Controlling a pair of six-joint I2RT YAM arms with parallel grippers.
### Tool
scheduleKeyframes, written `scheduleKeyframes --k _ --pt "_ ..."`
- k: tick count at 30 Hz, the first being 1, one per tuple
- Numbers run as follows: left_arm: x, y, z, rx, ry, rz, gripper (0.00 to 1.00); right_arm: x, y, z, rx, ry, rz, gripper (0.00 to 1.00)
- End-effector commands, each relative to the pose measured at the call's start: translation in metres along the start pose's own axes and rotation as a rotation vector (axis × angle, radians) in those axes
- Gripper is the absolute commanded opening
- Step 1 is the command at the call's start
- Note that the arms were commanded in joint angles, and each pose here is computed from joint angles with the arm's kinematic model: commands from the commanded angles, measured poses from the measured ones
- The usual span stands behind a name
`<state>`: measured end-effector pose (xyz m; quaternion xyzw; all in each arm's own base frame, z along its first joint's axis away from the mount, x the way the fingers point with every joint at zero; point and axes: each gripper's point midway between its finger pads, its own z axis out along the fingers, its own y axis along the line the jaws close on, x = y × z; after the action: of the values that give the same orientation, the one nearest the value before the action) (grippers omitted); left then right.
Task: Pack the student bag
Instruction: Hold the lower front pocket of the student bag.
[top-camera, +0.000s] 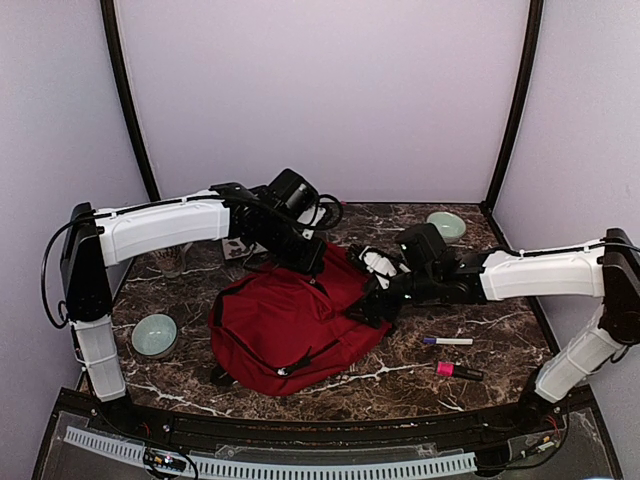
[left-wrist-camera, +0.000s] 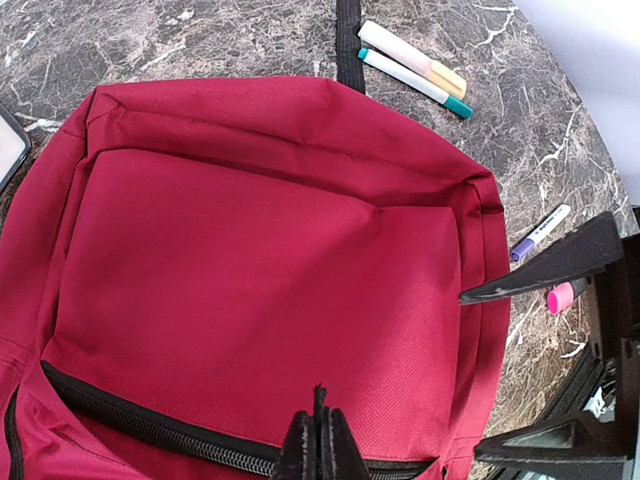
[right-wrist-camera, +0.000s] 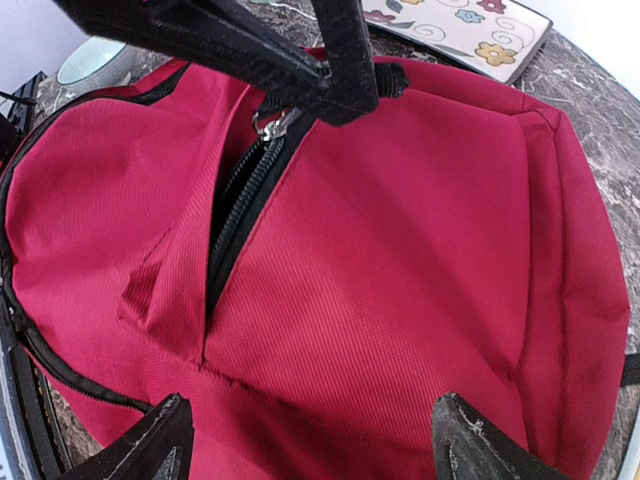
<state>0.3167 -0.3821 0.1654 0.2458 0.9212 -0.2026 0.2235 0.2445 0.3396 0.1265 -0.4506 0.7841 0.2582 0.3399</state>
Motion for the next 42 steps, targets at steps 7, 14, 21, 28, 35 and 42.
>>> scheduleKeyframes --k 7,14,21,28,35,42 --pt "-0.030 -0.016 -0.040 0.048 -0.113 0.028 0.00 -0.064 0.005 0.012 -0.050 -0.179 -0.003 0.83" --pt "-0.027 -0.017 -0.038 0.056 -0.103 0.023 0.00 -0.084 -0.004 0.020 -0.028 -0.253 0.058 0.72" --pt "-0.031 -0.020 -0.038 0.068 -0.113 0.007 0.00 -0.078 -0.014 0.036 0.002 -0.231 0.093 0.58" --pt "-0.030 -0.018 -0.038 0.064 -0.115 -0.009 0.00 -0.080 -0.008 0.038 -0.040 -0.237 0.099 0.57" --pt "-0.028 -0.015 -0.036 0.046 -0.104 -0.026 0.00 -0.097 0.012 0.024 -0.155 -0.323 0.125 0.59" --pt "-0.031 -0.018 -0.041 0.061 -0.122 -0.037 0.00 -0.074 -0.006 0.049 -0.063 -0.201 0.153 0.47"
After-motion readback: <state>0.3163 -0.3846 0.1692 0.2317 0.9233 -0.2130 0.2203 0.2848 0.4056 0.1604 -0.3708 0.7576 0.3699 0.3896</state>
